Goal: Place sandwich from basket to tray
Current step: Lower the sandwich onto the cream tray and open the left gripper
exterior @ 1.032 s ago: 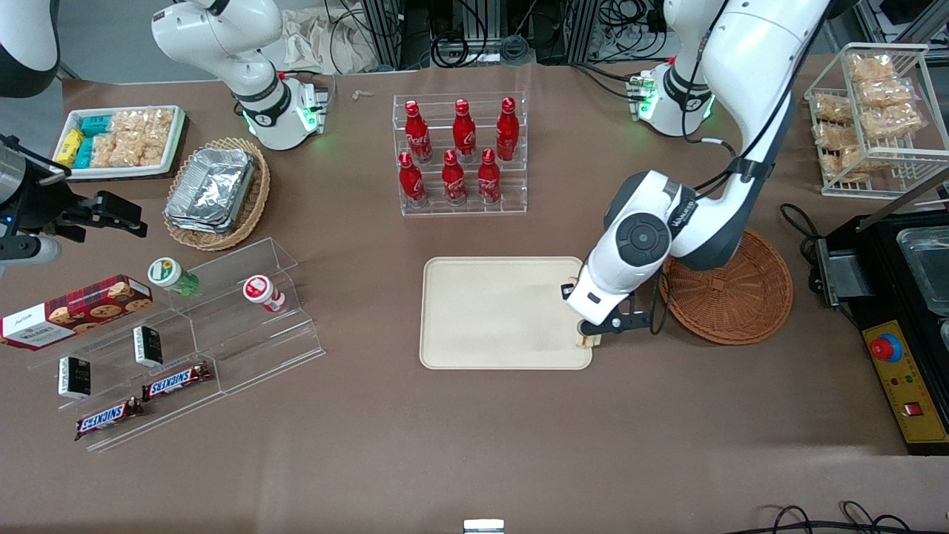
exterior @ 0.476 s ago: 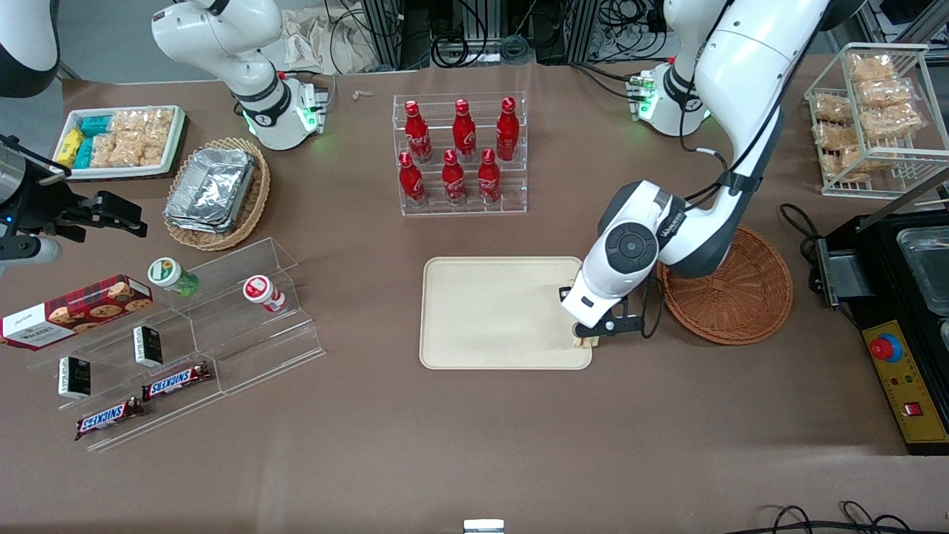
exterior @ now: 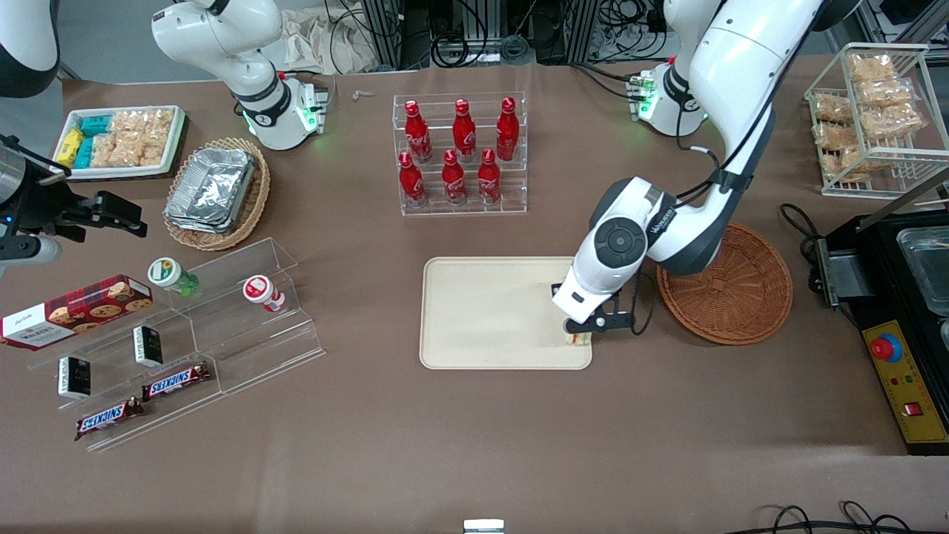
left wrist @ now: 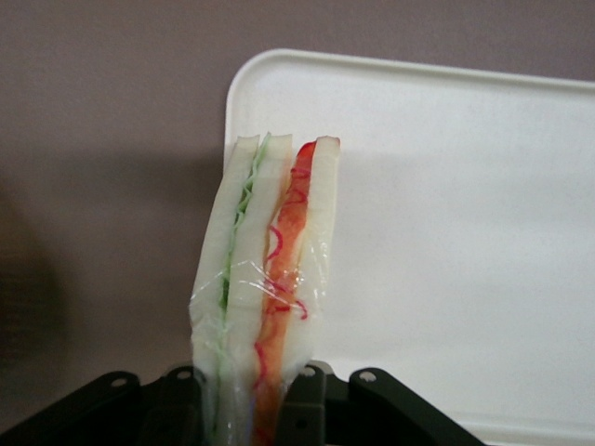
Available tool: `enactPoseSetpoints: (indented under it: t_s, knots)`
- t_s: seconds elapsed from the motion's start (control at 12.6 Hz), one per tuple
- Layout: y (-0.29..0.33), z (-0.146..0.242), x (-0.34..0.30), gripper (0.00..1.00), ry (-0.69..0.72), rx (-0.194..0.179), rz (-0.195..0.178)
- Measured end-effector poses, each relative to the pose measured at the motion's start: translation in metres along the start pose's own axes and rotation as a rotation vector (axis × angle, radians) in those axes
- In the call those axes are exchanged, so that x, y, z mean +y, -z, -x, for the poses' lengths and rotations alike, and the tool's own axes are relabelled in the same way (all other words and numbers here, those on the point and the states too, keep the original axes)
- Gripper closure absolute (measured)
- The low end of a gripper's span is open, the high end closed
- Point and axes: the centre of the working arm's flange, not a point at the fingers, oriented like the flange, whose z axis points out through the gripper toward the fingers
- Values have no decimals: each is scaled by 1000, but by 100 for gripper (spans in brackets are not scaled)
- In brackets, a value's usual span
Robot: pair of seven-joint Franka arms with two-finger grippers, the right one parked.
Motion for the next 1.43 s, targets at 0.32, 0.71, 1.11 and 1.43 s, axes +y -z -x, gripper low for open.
enactPoseSetpoints:
  t_s: [0.32, 0.71, 1.11, 1.43]
  knots:
    - [-34, 15, 17, 81, -54, -34, -40]
    - [-54, 13, 20, 53, -64, -23, -53]
    - [6, -17, 28, 0, 31, 86, 14]
    - [118, -39, 6, 0, 101, 177, -3]
